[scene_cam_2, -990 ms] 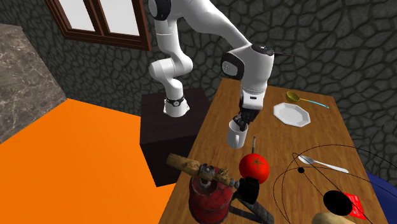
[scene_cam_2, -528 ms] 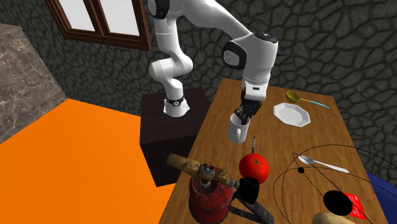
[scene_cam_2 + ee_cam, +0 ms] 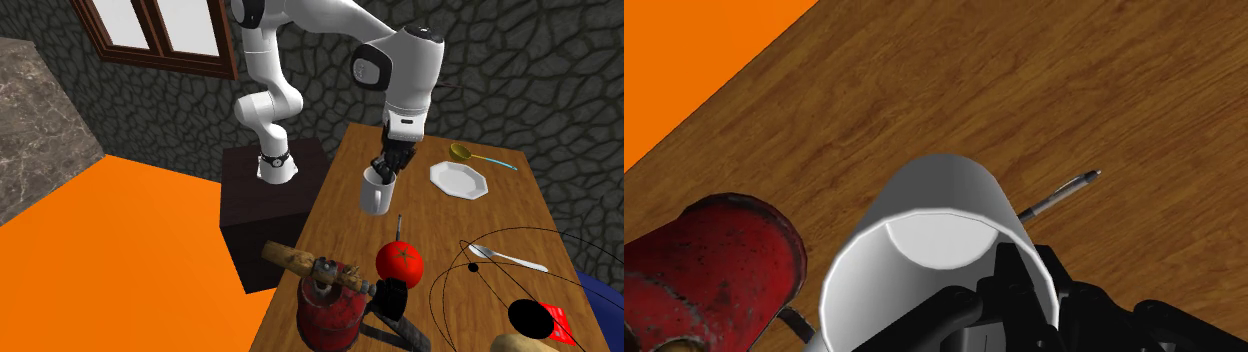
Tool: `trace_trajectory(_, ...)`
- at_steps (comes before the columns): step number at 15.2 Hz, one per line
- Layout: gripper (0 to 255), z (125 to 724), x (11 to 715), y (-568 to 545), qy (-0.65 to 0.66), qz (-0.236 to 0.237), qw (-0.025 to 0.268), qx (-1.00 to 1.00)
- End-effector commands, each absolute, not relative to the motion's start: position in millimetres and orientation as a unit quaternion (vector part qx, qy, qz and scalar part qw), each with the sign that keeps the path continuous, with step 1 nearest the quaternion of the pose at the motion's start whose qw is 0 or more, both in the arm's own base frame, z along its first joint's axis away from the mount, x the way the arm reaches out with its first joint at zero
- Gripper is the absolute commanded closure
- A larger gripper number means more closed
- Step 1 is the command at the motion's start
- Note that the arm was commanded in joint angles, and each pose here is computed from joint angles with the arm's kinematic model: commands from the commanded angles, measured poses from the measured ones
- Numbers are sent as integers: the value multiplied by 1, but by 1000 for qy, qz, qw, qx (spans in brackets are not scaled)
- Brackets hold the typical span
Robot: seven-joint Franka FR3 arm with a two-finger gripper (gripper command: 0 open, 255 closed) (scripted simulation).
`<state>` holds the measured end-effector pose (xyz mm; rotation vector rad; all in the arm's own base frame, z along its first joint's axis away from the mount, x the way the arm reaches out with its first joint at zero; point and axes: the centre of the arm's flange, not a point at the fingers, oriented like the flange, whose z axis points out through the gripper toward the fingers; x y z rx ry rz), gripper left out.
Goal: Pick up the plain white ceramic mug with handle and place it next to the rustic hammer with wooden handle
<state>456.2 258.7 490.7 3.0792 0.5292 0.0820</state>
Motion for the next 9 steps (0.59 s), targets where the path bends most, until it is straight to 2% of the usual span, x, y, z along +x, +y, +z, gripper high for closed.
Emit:
trace_trajectory(1,255,502,456,258,169,26,8,985)
trace_trajectory(9,255,544,456,258,169,26,8,985)
